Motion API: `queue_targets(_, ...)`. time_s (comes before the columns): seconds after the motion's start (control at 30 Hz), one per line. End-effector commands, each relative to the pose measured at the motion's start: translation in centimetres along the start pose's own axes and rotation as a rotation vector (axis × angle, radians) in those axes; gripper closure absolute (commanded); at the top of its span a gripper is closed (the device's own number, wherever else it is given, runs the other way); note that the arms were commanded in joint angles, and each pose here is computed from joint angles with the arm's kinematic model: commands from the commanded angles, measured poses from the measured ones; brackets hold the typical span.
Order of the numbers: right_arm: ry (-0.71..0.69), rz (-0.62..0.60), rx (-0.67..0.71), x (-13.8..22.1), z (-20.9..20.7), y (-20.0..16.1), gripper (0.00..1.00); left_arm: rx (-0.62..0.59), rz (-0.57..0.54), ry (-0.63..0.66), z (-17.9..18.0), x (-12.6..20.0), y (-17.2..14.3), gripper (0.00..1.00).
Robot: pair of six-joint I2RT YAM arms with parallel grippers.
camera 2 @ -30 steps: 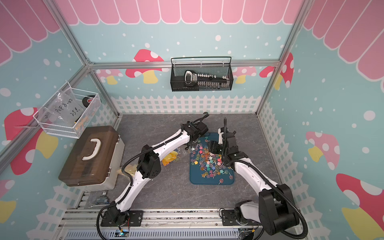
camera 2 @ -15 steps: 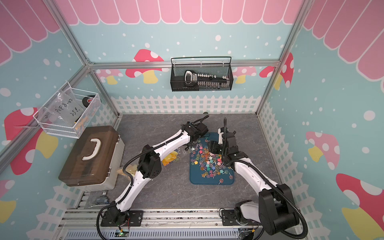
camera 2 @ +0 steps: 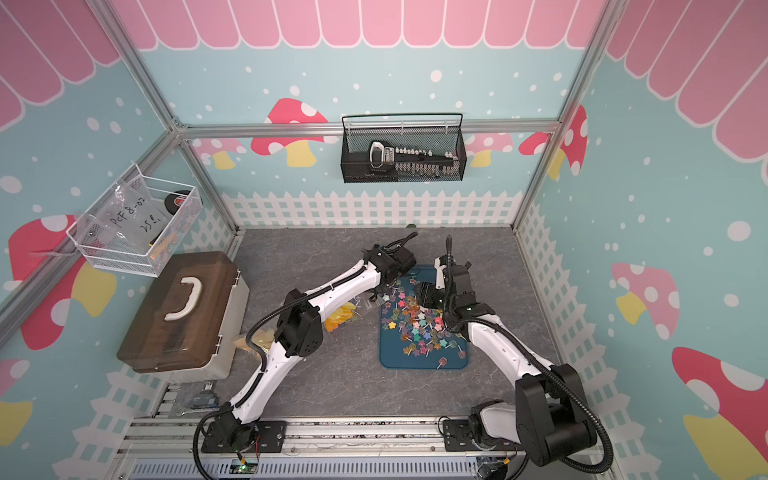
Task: Pour candies out of the ziploc bag
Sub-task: Open the ziploc bag at the center of the board.
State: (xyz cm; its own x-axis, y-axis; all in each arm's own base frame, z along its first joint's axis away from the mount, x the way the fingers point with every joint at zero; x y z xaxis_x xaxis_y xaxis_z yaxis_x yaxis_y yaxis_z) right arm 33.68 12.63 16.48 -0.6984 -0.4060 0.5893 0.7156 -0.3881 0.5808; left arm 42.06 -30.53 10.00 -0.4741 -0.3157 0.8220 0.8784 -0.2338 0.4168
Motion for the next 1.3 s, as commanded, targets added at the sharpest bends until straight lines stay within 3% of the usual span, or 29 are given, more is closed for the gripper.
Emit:
queue_targets(0.0, 0.015, 0.011, -0.002, -0.4, 0.0, -0.3, 0.36, 0.035, -0.043, 0.017, 1.7, 2.3, 0.9, 0.84)
queue_targets(0.33, 0.023, 0.02, -0.003, -0.7, 0.1, -0.4, 0.37, 0.042, -0.051, -0.002, 1.8, 3.2, 1.0, 1.0)
queue_targets(0.53, 0.043, 0.03, -0.004, -0.7, 0.4, -0.5, 0.37, 0.041, -0.064, -0.014, 2.0, 4.3, 1.1, 1.0)
queue_targets(0.67, 0.145, 0.052, 0.005, -0.7, 1.9, -0.6, 0.37, 0.033, -0.083, -0.03, 2.3, 5.7, 0.8, 1.0)
queue_targets(0.9, 0.39, 0.127, -0.009, -0.4, 5.1, -1.5, 0.4, 0.054, -0.138, -0.195, 1.9, 7.6, -0.7, 1.0)
queue_targets(1.27, 0.509, 0.166, -0.097, -0.1, 5.7, -3.0, 0.44, 0.137, -0.253, -0.451, 2.1, 9.4, -1.9, 1.0)
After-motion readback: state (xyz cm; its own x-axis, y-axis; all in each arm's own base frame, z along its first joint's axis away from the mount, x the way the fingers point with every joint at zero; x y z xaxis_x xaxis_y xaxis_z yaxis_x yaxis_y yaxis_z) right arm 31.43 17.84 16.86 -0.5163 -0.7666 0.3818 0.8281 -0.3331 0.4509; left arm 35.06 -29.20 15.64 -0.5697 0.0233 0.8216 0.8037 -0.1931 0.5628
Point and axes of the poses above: each gripper's point midway between its finger pads, its own x axis back along the fingers, its own z axis along the line the jaws close on, y = z × x, the point moved 3 cm from there along x, back along the fingers, and after that the axes turned 12 degrees about -x, right-handed, at the moved point
